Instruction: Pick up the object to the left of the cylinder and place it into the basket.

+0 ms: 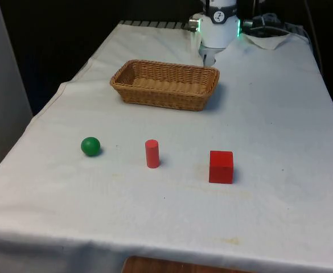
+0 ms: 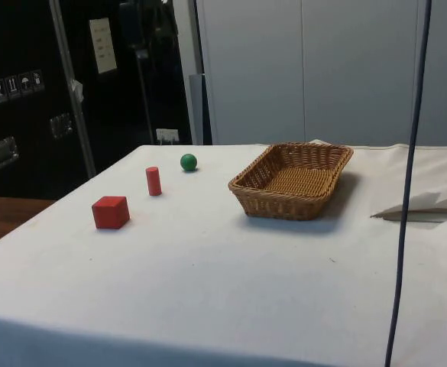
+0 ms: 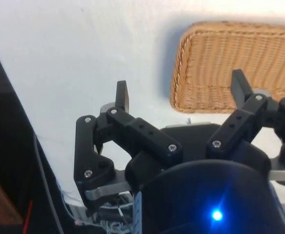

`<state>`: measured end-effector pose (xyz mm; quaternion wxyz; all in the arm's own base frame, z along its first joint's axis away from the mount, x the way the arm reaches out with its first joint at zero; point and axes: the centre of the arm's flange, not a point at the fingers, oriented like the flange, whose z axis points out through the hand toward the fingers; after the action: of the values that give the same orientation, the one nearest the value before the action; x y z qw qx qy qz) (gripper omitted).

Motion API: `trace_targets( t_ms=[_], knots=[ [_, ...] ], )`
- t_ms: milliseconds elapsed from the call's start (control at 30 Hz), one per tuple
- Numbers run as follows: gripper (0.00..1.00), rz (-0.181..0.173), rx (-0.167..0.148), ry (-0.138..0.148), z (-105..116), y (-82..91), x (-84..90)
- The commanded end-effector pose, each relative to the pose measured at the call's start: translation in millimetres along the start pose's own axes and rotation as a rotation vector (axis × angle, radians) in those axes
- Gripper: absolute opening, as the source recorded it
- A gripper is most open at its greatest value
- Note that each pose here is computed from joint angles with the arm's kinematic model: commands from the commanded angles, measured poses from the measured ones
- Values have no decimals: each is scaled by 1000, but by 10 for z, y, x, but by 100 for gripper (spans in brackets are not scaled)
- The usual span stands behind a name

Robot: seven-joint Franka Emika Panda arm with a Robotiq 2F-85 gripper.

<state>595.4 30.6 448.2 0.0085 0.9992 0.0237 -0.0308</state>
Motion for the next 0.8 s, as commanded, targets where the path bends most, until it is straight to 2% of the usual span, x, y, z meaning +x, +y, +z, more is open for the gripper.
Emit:
trace_targets(
  t_ms=[0,233,267,300,500,533,567,767],
  knots=[
    [100,1,2,11,25,-32,41],
    [100,-1,2,57,121,-97,141],
    [100,-1,-4,44,118,-80,136],
    [100,-1,3,62,133,-103,147],
    [100,-4,5,85,241,-146,159],
    [100,-6,-1,74,227,-126,150],
    [100,-8,2,92,293,-179,169],
    [100,-14,-9,115,462,-235,275]
  ],
)
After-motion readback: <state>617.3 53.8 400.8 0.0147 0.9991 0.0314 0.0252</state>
